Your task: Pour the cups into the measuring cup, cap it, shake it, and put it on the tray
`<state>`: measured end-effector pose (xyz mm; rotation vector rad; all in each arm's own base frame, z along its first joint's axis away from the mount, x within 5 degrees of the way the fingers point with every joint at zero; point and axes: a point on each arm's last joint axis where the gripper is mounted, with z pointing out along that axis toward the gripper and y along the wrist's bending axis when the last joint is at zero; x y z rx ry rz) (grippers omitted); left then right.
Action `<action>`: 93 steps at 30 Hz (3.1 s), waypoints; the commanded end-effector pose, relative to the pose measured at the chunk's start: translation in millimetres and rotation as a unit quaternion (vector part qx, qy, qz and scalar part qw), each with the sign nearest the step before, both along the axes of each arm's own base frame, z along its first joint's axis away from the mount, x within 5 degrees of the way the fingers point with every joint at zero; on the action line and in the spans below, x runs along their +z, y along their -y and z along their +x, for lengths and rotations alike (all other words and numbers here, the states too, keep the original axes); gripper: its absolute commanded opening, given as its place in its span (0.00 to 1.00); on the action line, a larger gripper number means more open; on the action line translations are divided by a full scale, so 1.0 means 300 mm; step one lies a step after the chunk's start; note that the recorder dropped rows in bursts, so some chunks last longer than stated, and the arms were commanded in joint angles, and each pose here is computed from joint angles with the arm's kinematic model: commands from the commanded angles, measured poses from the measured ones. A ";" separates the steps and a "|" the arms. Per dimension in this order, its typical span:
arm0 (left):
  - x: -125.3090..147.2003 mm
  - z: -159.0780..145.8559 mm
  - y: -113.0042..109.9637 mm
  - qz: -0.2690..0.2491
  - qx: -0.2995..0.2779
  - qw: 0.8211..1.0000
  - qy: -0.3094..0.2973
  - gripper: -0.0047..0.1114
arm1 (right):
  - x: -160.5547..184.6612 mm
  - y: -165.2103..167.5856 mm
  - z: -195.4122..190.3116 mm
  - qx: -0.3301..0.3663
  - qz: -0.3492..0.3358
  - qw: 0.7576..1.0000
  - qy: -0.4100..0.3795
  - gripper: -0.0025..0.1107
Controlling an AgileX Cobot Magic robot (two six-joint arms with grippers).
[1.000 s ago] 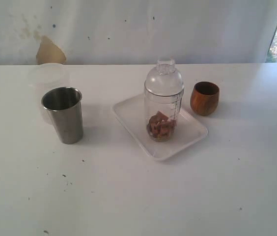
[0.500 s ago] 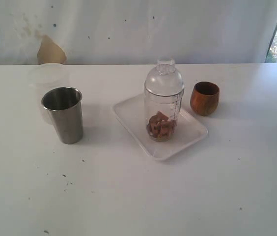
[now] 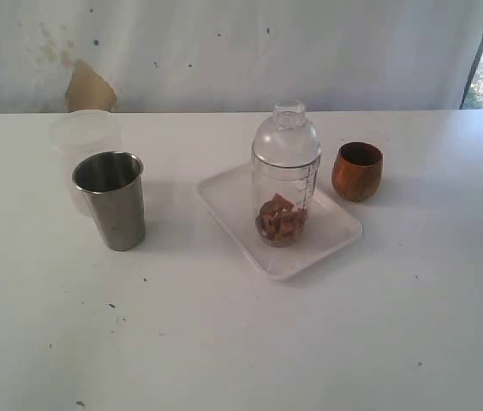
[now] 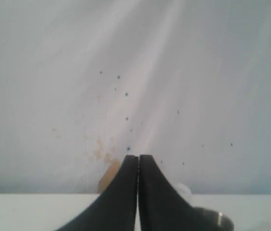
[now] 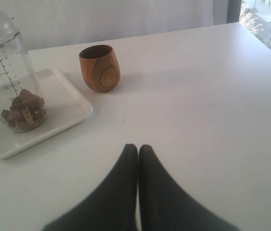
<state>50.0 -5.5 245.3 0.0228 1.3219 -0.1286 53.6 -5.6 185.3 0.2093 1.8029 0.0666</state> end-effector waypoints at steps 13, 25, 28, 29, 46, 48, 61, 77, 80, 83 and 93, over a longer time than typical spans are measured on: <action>-0.121 0.021 -0.009 -0.003 0.016 0.994 -0.105 0.05 | -0.006 0.002 0.000 -0.007 0.010 1.000 0.001 0.02; -0.176 0.019 -0.019 -0.005 0.034 0.980 -0.194 0.05 | -0.006 0.002 0.000 -0.007 0.010 1.000 0.001 0.02; -0.176 0.019 -0.019 -0.005 0.034 0.980 -0.195 0.05 | -0.006 0.002 0.000 -0.007 0.010 1.000 0.001 0.02; -0.176 0.019 -0.019 -0.005 0.034 0.980 -0.195 0.05 | -0.006 0.002 0.000 -0.007 0.010 1.000 0.001 0.02; -0.180 0.018 -0.020 0.035 0.037 0.979 -0.199 0.05 | -0.006 0.002 0.000 -0.007 0.010 1.000 0.001 0.02; -0.180 0.018 -0.020 0.036 0.037 0.979 -0.199 0.05 | -0.006 0.002 0.000 -0.007 0.010 1.000 0.001 0.02; -0.180 0.018 -0.020 0.036 0.037 0.979 -0.199 0.05 | -0.006 0.002 0.000 -0.007 0.010 1.000 0.001 0.02; -0.179 0.018 -0.020 0.036 0.037 0.979 -0.197 0.05 | -0.006 0.002 0.000 -0.007 0.010 1.000 0.001 0.02; -0.179 0.018 -0.020 0.036 0.037 0.979 -0.197 0.05 | -0.006 0.002 0.000 -0.007 0.010 1.000 0.001 0.02; -0.179 0.018 -0.020 0.036 0.037 0.979 -0.197 0.05 | -0.006 0.002 0.000 -0.007 0.010 1.000 0.001 0.02; -0.179 0.018 -0.020 0.036 0.037 0.979 -0.197 0.05 | -0.006 0.002 0.000 -0.007 0.010 1.000 0.001 0.02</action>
